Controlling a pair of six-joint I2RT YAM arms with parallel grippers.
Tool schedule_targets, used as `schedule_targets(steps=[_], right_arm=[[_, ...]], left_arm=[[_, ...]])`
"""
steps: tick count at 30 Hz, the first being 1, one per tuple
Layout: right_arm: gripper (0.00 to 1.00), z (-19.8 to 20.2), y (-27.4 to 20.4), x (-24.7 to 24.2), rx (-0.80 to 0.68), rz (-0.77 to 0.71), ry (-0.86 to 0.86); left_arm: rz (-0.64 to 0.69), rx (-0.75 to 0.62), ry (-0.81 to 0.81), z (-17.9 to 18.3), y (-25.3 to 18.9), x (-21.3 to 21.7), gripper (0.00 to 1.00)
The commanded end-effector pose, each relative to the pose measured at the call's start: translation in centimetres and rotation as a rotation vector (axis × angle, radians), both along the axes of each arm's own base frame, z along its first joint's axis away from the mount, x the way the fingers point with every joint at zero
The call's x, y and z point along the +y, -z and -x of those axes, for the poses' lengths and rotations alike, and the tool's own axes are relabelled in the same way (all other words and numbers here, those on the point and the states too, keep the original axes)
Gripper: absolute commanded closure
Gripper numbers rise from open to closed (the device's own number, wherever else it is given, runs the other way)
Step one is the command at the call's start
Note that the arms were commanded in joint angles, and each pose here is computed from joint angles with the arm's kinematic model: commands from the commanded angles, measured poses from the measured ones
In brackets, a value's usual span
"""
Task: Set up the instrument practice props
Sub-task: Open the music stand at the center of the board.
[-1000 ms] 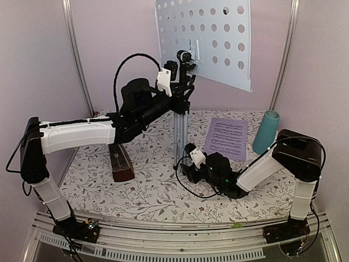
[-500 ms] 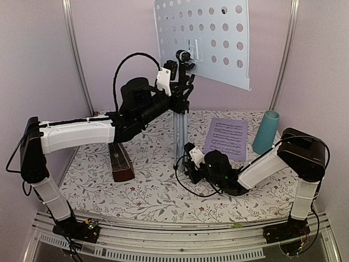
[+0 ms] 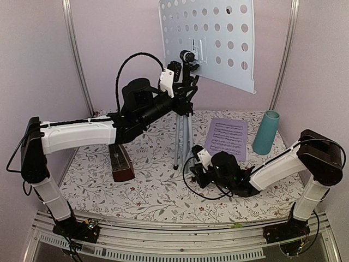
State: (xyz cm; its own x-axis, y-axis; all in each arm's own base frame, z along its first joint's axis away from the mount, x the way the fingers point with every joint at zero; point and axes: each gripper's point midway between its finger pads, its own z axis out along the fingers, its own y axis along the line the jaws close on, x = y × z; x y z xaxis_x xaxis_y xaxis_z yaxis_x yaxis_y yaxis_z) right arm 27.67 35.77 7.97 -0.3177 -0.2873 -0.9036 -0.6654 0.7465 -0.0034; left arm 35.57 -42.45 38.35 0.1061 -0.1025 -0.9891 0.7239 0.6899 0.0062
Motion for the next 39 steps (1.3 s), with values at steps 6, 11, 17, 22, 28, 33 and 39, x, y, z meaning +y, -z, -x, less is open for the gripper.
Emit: schedule_targets(steps=[6, 11, 17, 22, 28, 33, 39], right_arm=[[1.00, 3.2, 4.2, -5.0, 0.168, 0.127, 0.080], [1.00, 4.4, 5.1, -6.6, 0.225, 0.126, 0.109], [1.00, 5.3, 6.0, -7.8, 0.265, 0.130, 0.126], [1.00, 5.7, 6.5, -8.4, 0.274, 0.138, 0.133], [1.00, 5.8, 7.2, -8.7, 0.285, 0.152, 0.138], [1.00, 6.0, 7.5, -8.8, 0.286, 0.165, 0.129], [1.00, 6.3, 7.8, -8.7, 0.306, 0.159, 0.123]], left_arm=[[-0.178, 0.014, -0.028, -1.6, 4.8, -0.9, 1.00], [-0.225, 0.001, -0.042, -1.7, 5.6, -1.1, 1.00], [-0.299, -0.028, -0.043, -1.1, 6.3, -1.6, 1.00], [-0.331, -0.039, -0.049, -0.4, 6.8, -1.6, 1.00], [-0.354, -0.037, -0.070, 0.2, 7.1, -0.2, 1.00], [-0.376, -0.039, -0.083, 0.3, 6.7, 0.4, 1.00], [-0.402, -0.032, -0.063, 0.3, 6.5, -0.1, 1.00]])
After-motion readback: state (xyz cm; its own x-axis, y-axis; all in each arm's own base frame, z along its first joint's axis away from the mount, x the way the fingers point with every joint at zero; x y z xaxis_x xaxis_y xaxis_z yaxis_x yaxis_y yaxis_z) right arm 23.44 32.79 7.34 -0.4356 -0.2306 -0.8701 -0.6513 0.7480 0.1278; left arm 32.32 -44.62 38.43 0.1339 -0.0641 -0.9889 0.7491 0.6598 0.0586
